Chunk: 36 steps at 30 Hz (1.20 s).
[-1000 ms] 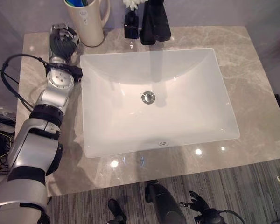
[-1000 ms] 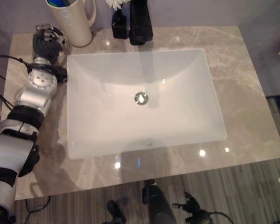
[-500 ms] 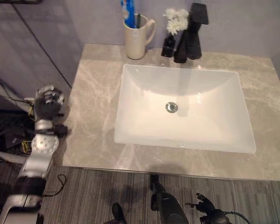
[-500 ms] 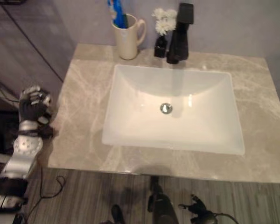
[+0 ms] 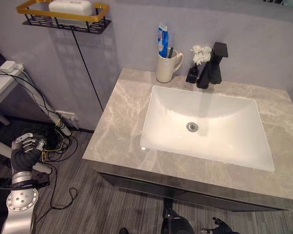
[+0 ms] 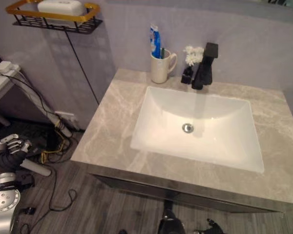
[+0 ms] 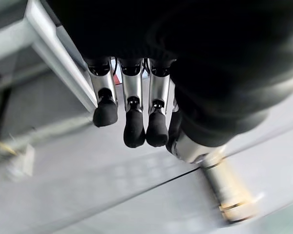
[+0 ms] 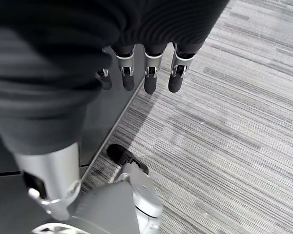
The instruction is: Put brush and paste in cup on sink, flatten towel.
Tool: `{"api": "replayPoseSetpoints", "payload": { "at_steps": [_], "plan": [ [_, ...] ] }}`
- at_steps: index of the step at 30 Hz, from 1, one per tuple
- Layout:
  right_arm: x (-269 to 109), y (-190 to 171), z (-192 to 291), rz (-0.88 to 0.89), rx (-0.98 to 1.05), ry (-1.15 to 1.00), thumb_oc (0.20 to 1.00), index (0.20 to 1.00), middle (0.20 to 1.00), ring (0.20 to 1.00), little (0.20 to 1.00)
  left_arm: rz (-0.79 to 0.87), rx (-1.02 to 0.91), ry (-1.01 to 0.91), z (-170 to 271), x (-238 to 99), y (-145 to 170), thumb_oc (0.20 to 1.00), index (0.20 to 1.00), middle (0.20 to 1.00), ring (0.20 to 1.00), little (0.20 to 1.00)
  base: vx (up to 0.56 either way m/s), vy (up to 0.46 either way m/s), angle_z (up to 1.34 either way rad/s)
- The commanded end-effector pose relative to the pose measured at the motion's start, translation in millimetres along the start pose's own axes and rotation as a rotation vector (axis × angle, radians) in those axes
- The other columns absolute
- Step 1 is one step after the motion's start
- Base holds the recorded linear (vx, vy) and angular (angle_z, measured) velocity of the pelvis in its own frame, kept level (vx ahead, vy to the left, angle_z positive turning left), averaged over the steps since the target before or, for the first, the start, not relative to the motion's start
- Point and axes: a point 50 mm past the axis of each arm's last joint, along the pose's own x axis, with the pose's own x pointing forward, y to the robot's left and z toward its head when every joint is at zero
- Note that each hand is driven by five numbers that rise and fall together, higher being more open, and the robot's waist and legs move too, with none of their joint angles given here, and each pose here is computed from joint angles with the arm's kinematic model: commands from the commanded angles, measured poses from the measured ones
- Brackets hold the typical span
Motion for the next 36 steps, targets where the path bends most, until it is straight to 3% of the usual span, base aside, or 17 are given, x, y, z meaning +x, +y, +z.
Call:
{"api": "replayPoseSetpoints", "payload": {
  "at_steps": [1, 5, 11, 18, 26, 36],
  "plan": [
    [4, -1, 16, 0.021, -0.065, -0.046, 1.0, 1.0, 1.0, 1.0, 1.0, -0.089, -0.042, -0.09, 16, 3, 6, 0.2, 0.2, 0.2, 0.2, 0.2, -0.06, 0.06, 0.03],
    [1, 4, 12, 0.028, -0.015, -0.061, 1.0, 1.0, 1.0, 1.0, 1.0, -0.002, -0.12, 0.11, -25, -25, 10, 0.2, 0.2, 0.2, 0.2, 0.2, -0.08, 0.075, -0.02],
    [-4, 11, -12, 0.093, -0.178, 0.016, 1.0, 1.0, 1.0, 1.0, 1.0, -0.156, -0.084, 0.044, -11, -3, -11, 0.2, 0.2, 0.2, 0.2, 0.2, -0.08, 0.055, 0.17],
    [0, 0, 9, 0.033, -0.125, -0.049, 1.0, 1.0, 1.0, 1.0, 1.0, -0.236, -0.132, 0.041, -10, 3, -27, 0.2, 0.2, 0.2, 0.2, 0.2, -0.14, 0.012, -0.11],
    [1, -5, 32, 0.018, -0.126, -0.15, 1.0, 1.0, 1.0, 1.0, 1.0, -0.198, -0.183, 0.151, -32, -12, -28, 0.2, 0.2, 0.2, 0.2, 0.2, -0.07, -0.026, -0.57],
    [-3, -7, -4, 0.007, -0.141, -0.022, 1.0, 1.0, 1.0, 1.0, 1.0, -0.166, -0.204, 0.268, -56, -30, -30, 0.2, 0.2, 0.2, 0.2, 0.2, -0.03, -0.174, -0.51]
  ]
}}
